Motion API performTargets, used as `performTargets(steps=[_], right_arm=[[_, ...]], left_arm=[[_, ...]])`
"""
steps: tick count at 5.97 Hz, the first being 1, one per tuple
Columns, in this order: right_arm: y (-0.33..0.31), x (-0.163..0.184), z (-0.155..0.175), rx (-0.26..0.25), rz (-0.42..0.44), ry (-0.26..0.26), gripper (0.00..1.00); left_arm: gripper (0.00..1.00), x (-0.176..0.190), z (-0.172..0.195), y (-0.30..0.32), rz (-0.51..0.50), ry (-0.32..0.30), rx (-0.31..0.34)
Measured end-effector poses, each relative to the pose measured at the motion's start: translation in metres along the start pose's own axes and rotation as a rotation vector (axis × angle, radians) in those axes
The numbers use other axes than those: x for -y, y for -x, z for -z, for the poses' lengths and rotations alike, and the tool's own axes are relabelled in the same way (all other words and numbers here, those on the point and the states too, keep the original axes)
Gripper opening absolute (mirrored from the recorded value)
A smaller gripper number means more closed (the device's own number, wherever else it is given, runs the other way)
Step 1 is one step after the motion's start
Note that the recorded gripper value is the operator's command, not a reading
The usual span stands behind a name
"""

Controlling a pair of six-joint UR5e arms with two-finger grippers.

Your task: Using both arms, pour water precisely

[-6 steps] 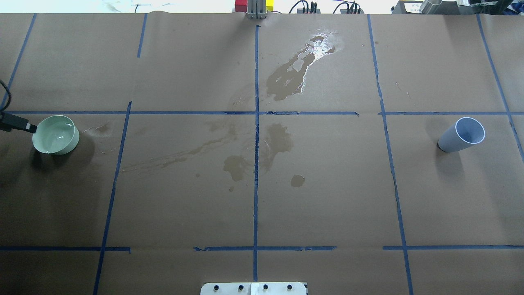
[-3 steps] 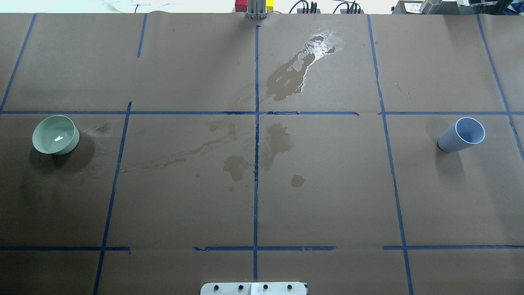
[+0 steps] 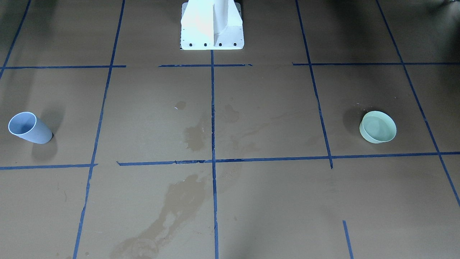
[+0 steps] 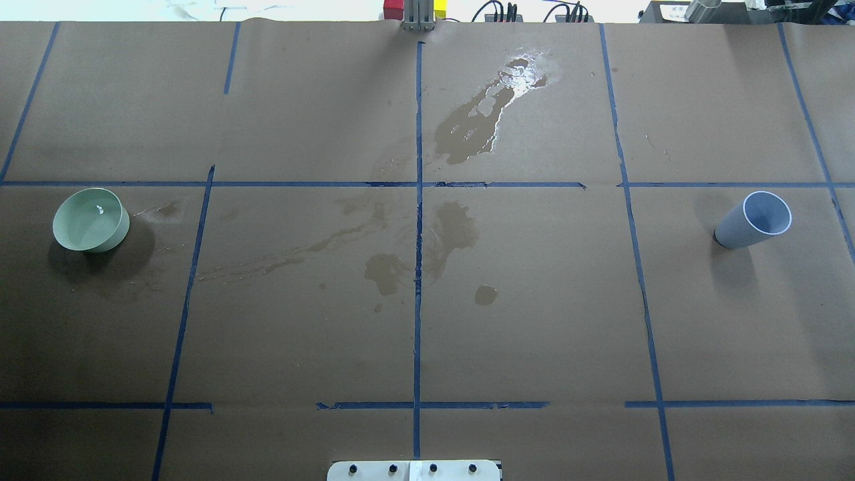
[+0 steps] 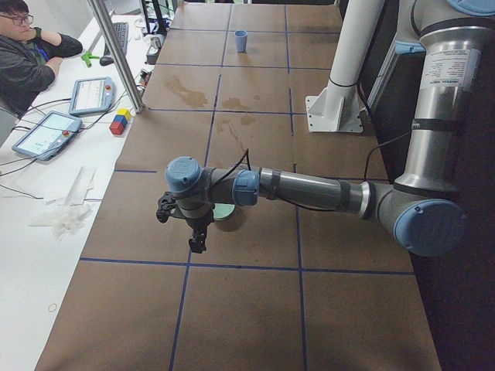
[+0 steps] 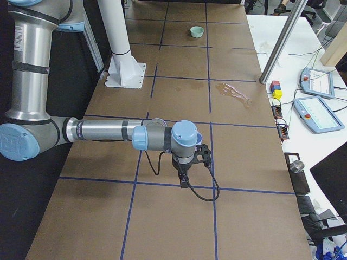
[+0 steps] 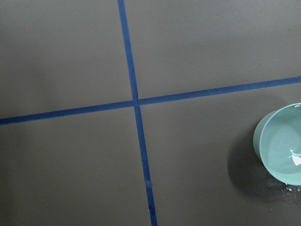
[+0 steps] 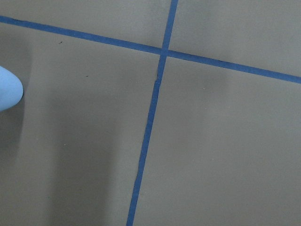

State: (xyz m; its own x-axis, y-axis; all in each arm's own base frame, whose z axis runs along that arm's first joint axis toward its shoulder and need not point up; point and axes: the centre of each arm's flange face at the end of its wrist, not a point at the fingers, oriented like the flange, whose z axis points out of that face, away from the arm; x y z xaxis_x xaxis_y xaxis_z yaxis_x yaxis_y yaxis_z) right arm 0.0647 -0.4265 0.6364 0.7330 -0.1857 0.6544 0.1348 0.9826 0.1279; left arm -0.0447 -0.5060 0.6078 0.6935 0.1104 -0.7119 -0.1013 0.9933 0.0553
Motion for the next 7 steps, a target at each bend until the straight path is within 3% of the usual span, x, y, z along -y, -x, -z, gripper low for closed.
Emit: performTargets(steps=[4, 7], right_arm=[[0.0, 0.0, 0.0, 0.002, -0.005, -0.001, 1.0], [0.0, 0.0, 0.0, 0.002, -0.005, 0.0, 1.0]], left_arm=[[1.0, -0.049, -0.021, 0.022, -0.016, -0.015, 0.014], [1.0, -0.058, -0.025, 0.023, -0.014, -0.01, 0.014]])
